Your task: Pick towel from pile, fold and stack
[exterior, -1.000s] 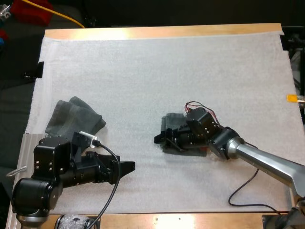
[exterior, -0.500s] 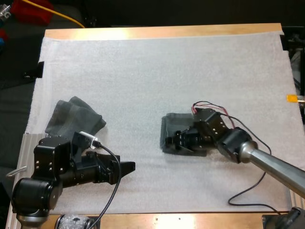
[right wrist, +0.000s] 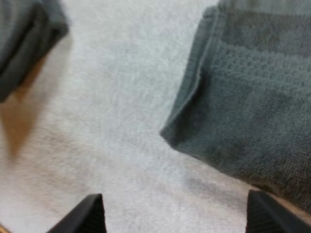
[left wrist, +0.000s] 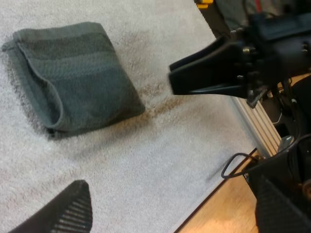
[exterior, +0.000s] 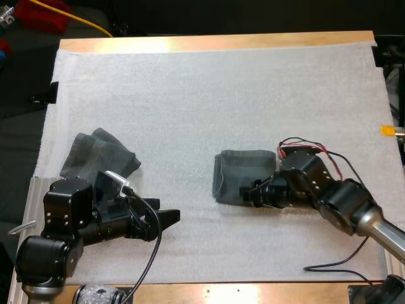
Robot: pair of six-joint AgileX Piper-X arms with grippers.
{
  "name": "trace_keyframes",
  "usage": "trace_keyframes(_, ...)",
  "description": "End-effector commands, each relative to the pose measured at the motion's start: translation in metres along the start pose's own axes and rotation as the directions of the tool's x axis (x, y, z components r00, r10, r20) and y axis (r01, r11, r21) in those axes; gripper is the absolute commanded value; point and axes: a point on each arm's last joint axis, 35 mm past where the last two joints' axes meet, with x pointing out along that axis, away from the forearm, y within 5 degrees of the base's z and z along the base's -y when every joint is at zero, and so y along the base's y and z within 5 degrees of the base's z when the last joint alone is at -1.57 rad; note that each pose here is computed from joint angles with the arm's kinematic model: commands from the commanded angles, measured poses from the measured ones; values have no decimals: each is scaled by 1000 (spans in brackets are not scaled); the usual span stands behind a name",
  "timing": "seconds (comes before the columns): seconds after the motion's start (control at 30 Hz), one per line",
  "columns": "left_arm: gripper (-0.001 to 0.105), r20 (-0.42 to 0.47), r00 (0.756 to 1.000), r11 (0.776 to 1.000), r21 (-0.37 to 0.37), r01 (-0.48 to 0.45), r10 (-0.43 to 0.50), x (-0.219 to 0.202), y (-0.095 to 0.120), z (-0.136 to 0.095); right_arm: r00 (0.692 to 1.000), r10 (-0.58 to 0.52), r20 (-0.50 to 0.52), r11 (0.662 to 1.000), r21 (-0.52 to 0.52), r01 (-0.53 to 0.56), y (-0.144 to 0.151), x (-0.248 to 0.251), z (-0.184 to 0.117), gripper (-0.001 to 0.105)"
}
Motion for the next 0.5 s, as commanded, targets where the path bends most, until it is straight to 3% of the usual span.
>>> trace_keyframes(0.0, 68, 2, 1000, 1000, 17, 7, -7, 2, -1, 3, 1000, 0, 12, 1000, -16, 0, 2, -9, 0, 59)
trace_keyframes(0.4, 68, -33, 999, 1000, -25, -5, 4, 28, 21, 30, 988, -12, 155, 999, -39, 19, 10, -56, -4, 59)
trace_keyframes(0.47, 72, -35, 999, 1000, -27, -6, 5, 32, 25, 35, 987, -21, 157, 999, -38, 27, 10, -60, -5, 59)
